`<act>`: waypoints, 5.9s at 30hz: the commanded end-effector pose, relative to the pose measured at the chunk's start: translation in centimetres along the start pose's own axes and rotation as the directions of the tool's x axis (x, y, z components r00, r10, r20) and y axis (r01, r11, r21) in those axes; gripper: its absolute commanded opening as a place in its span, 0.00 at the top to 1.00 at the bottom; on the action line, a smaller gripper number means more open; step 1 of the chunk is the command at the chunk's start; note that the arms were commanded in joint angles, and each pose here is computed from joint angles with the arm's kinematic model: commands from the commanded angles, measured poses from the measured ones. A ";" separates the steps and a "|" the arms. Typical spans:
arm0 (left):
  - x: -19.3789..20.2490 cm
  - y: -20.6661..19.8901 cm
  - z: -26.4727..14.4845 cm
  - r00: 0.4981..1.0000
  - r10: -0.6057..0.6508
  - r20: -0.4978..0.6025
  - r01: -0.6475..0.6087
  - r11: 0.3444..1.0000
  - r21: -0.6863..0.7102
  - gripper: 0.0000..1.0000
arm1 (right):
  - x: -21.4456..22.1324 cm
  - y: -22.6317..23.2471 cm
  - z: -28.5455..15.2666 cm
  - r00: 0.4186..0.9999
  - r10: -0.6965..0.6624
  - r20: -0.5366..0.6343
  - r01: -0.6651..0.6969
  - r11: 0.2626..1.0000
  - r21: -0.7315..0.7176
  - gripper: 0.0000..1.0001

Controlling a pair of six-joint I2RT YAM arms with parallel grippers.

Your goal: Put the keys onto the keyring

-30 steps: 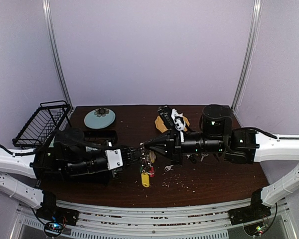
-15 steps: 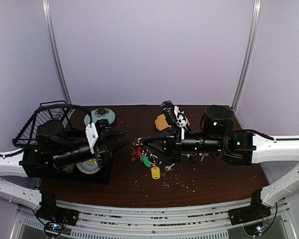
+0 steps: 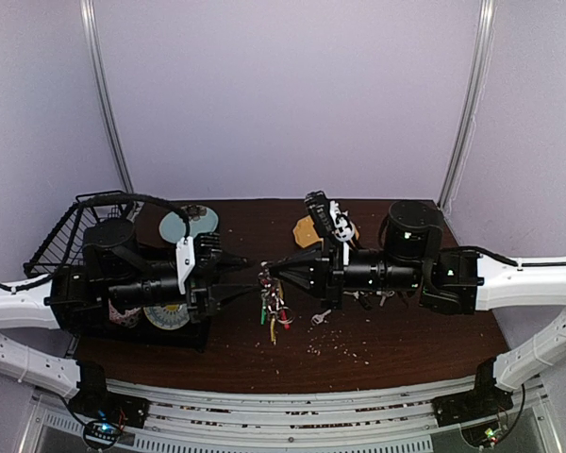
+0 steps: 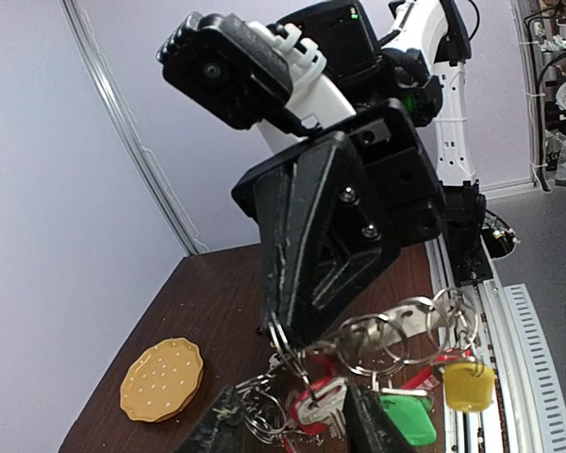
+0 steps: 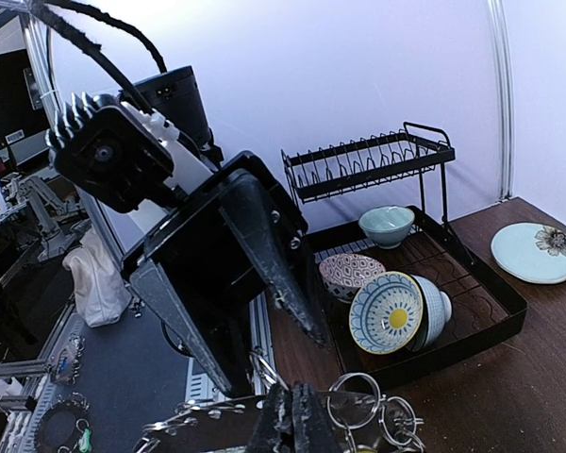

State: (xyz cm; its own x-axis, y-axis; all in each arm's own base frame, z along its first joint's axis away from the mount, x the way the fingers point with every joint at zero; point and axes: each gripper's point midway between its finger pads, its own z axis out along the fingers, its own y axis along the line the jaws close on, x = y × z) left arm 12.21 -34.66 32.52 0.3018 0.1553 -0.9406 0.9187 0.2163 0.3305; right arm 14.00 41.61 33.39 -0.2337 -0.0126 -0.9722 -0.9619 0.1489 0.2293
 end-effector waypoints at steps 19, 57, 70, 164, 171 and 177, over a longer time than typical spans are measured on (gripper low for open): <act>-1.7 1.2 0.7 0.998 -0.046 0.032 0.047 0.998 -0.039 0.88 | -1.0 -0.2 0.0 0.999 -0.011 0.038 0.011 1.000 0.007 1.00; -0.3 2.1 0.3 0.984 0.072 -0.162 -0.079 0.996 -0.041 1.00 | 1.1 -1.2 -0.2 0.791 -0.530 -0.306 0.495 0.848 -0.189 0.72; -0.3 1.9 0.3 0.985 0.073 -0.159 -0.079 0.996 -0.029 1.00 | 0.9 -1.4 1.9 0.791 -0.529 -0.307 0.481 0.848 -0.222 0.83; -2.7 0.7 0.1 0.993 0.042 0.113 -0.041 0.999 -0.011 0.90 | -4.4 1.6 -0.7 0.981 -0.167 0.099 0.189 0.935 -0.300 1.00; -1.9 1.5 0.5 0.997 0.036 0.061 -0.032 0.998 -0.053 0.93 | -4.5 1.5 -0.8 0.980 -0.173 0.096 0.194 0.937 -0.291 1.00; -1.4 2.4 0.4 0.998 0.038 0.041 -0.034 0.994 -0.108 1.00 | -5.6 1.2 -1.0 0.979 -0.159 0.126 0.187 0.949 -0.253 1.00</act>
State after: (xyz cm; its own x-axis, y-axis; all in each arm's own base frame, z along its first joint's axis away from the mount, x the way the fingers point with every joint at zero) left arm 13.01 -35.08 33.15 0.3362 0.1337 -0.9322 0.9002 0.2452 0.3598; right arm 13.83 41.65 34.53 -0.1099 -0.0264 -0.9936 -0.9827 -0.1472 0.1126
